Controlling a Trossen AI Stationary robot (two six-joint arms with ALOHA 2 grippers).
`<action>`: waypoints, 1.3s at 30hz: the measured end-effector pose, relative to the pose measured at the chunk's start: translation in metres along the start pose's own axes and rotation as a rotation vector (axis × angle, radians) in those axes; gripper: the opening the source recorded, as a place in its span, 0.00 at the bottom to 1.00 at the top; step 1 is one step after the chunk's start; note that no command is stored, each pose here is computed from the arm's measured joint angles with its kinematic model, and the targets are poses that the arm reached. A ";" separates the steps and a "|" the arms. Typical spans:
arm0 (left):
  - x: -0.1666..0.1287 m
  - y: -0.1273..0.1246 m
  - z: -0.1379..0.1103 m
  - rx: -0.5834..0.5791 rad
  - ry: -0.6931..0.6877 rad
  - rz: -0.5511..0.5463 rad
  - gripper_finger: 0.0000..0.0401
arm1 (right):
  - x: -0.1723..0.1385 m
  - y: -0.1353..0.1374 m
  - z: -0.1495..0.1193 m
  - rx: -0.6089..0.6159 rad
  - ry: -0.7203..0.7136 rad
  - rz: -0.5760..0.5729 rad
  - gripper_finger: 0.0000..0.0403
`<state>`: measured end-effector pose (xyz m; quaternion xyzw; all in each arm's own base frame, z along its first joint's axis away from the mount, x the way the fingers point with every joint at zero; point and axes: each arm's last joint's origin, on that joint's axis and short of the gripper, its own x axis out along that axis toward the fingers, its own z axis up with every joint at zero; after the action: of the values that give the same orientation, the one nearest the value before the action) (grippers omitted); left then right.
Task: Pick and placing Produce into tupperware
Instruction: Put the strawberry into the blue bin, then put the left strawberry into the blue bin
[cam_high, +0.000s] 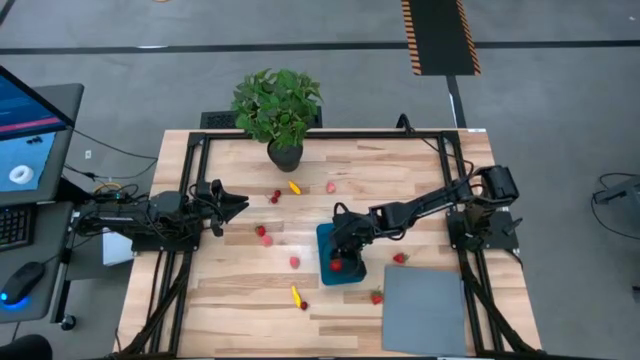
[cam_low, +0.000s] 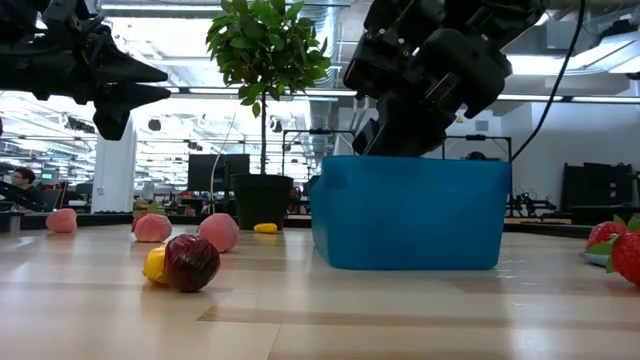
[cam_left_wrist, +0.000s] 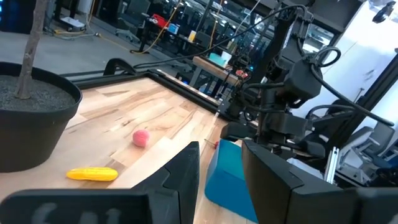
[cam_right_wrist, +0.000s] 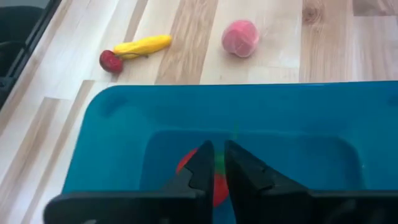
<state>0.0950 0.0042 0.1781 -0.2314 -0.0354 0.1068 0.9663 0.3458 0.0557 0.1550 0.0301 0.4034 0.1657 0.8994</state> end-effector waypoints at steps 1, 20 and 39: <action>0.000 0.000 0.000 0.000 0.000 -0.001 0.27 | 0.000 0.000 0.000 0.000 -0.001 0.000 0.16; 0.000 0.001 -0.002 0.017 0.022 -0.001 0.27 | -0.074 -0.006 0.036 -0.074 -0.244 -0.081 0.21; 0.000 0.002 -0.004 0.035 0.056 0.005 0.27 | -0.209 0.037 0.044 -0.269 -0.576 -0.079 0.21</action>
<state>0.0949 0.0037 0.1734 -0.2172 -0.0059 0.1033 0.9706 0.2387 0.0266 0.3409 -0.0591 0.1074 0.1672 0.9783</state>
